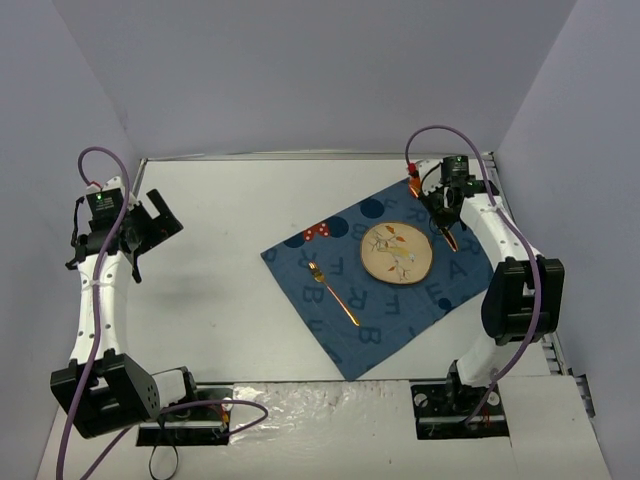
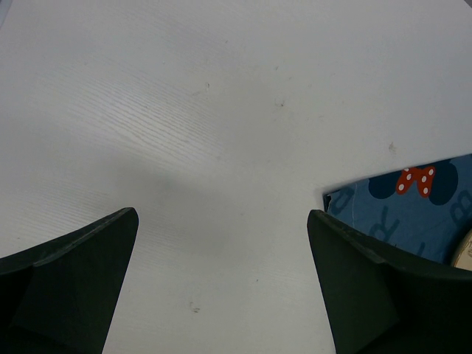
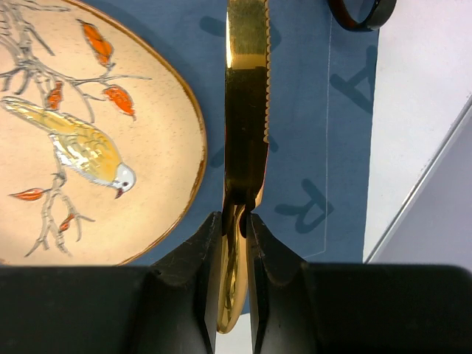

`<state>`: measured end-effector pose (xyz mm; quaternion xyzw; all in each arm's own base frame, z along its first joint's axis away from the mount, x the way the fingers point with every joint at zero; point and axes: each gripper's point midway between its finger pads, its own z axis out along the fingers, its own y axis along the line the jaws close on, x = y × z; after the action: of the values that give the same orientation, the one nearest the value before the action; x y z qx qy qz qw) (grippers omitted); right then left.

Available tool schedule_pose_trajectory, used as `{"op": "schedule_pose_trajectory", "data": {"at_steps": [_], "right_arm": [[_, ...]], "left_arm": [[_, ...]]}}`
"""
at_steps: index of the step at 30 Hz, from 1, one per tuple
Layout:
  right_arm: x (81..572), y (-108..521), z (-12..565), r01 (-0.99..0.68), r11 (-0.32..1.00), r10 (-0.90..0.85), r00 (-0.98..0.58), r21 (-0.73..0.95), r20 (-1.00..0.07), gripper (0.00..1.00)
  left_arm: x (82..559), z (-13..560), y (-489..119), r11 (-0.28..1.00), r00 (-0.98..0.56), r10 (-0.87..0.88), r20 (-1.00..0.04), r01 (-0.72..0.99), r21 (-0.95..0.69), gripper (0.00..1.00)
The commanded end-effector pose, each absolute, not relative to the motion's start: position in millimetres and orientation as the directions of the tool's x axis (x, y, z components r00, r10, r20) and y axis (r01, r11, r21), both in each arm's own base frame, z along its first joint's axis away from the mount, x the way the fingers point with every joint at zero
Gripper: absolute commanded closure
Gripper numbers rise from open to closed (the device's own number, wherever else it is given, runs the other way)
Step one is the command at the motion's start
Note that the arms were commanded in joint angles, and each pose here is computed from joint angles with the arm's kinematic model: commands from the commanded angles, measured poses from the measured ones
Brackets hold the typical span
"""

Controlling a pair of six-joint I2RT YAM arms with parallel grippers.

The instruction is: Set the dinner table for one person

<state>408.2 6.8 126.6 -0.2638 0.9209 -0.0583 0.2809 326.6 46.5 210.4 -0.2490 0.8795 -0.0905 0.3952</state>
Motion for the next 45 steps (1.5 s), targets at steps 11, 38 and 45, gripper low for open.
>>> {"op": "schedule_pose_trajectory", "data": {"at_steps": [11, 38, 45], "right_arm": [[438.5, -61.5, 72.6, -0.382, 0.85, -0.515, -0.747, -0.361, -0.421, 1.0], [464.2, -76.7, 40.1, -0.445, 0.797, -0.588, -0.725, -0.408, -0.359, 1.0], [467.4, -74.2, 38.2, -0.45, 0.794, -0.593, -0.721, -0.408, -0.359, 1.0]], "left_arm": [[334.3, 235.4, 48.1, 0.867, -0.494, -0.497, -0.714, -0.324, -0.379, 0.03], [333.3, 232.2, 54.2, 0.872, -0.494, -0.485, -0.722, -0.343, -0.35, 0.03], [333.5, 231.1, 54.3, 0.871, -0.497, -0.485, -0.72, -0.345, -0.349, 0.03]]}}
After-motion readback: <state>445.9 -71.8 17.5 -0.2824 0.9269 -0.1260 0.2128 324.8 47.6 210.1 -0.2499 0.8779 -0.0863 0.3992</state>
